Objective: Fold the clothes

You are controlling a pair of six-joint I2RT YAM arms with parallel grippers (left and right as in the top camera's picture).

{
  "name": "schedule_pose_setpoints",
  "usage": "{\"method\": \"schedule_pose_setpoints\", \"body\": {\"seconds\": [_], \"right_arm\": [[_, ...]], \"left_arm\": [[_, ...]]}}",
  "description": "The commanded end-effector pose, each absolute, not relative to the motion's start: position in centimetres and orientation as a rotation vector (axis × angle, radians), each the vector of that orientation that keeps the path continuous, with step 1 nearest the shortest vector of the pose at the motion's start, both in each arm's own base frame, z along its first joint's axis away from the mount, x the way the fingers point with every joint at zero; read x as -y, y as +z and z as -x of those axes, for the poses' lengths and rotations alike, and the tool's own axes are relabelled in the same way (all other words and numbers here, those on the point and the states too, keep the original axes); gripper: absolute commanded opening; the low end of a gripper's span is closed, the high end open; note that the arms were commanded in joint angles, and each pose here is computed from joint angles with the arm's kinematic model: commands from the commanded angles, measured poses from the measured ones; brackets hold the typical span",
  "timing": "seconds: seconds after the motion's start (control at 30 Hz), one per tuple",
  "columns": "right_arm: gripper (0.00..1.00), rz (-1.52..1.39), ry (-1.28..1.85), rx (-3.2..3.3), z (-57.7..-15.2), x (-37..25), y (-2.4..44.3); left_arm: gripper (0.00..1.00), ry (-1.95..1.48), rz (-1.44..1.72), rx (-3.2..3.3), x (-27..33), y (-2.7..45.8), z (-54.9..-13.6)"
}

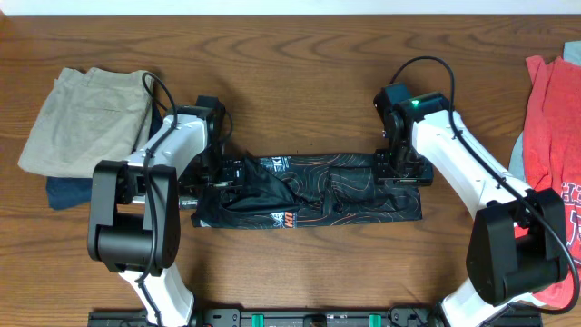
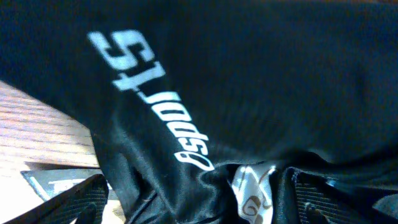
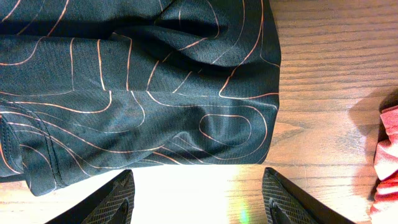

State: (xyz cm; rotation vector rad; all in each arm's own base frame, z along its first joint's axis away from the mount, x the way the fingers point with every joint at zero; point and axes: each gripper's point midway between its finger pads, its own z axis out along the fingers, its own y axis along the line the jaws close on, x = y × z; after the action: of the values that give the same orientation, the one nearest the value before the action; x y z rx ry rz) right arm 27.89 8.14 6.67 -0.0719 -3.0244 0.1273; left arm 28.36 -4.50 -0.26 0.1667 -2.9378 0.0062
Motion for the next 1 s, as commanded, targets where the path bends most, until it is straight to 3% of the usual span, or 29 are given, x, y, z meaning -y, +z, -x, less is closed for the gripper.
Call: {"method": "schedule_pose_setpoints", "body": {"seconds": [0.0,0.2,0.27,0.4,0.67,0.8,0.97], "right_arm": [[0.64,0.093,0.14,3.047,-28.2,-7.7,7.3],[0.63,0.123,0.193,3.044,-28.3,-6.5,7.4],[0.63,0.147,0.227,3.039,-28.4,-5.6,7.4],[0.64,0.192,0.251,3.028,-28.5,-3.8,7.5],[0.66,0.285,0.279,3.018,-29.0,0.2,7.6],[0.68,0.341,0.271,3.009,-29.0,1.7,7.5],[0.68,0.385,0.267,3.002,-29.0,2.8,7.5]], "left_arm": [[0.84,-0.034,-0.151,2.88,4.1,-2.5,-27.5],[0.15,-0.014,-0.153,2.857,4.4,-2.5,-27.0],[0.06,-0.044,-0.152,2.857,4.0,-2.4,-27.0],[0.06,-0.181,-0.238,2.856,1.9,-0.7,-27.3],[0.06,-0.402,-0.506,2.909,-2.7,8.0,-28.8],[0.06,-0.356,-0.519,3.019,-1.9,12.6,-29.4],[0.06,-0.043,-0.412,3.152,4.1,16.1,-29.3]]}}
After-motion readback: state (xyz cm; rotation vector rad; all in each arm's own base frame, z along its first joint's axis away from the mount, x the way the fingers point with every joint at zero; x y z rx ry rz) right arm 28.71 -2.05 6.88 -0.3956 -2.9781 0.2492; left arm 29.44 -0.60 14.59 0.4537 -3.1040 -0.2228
